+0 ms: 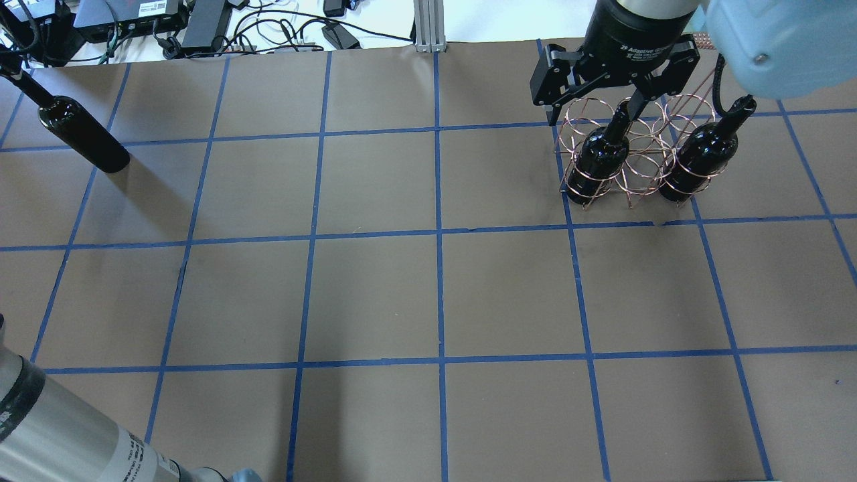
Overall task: Place wine into wine basket
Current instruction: 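Carry the held bottle with the left gripper toward the table center, then lower the bottle upright onto the table with the left gripper, then open the left gripper and lift it away from the standing bottle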
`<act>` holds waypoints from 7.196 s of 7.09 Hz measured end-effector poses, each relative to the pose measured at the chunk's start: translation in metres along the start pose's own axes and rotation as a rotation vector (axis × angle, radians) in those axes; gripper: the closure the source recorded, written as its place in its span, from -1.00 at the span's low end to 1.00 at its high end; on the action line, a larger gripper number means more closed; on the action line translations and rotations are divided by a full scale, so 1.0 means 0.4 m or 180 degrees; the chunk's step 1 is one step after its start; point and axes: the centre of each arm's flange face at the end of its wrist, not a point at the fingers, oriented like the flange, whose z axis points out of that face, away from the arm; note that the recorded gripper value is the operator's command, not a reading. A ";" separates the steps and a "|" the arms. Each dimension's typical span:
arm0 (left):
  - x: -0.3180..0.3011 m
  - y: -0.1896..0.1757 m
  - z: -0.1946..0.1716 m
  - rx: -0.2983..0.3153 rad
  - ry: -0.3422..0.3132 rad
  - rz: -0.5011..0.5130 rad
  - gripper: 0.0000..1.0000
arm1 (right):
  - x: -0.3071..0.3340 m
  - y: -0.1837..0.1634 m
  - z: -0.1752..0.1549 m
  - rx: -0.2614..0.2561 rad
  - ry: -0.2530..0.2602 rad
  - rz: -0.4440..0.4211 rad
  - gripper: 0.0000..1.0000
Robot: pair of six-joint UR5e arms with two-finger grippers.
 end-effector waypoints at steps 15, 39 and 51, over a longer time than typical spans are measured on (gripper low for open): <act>-0.023 -0.050 0.130 0.0269 0.0124 -0.0035 1.00 | 0.000 0.000 0.000 0.0000 -0.0005 0.0005 -1.00; 1.331 0.449 -0.072 0.0084 0.0276 0.0108 1.00 | 0.000 -0.003 0.007 -0.0019 0.0006 -0.0008 -1.00; 1.352 0.453 -0.057 0.0065 0.0322 -0.0039 -1.00 | 0.000 -0.003 0.007 -0.0025 0.0007 0.0000 -1.00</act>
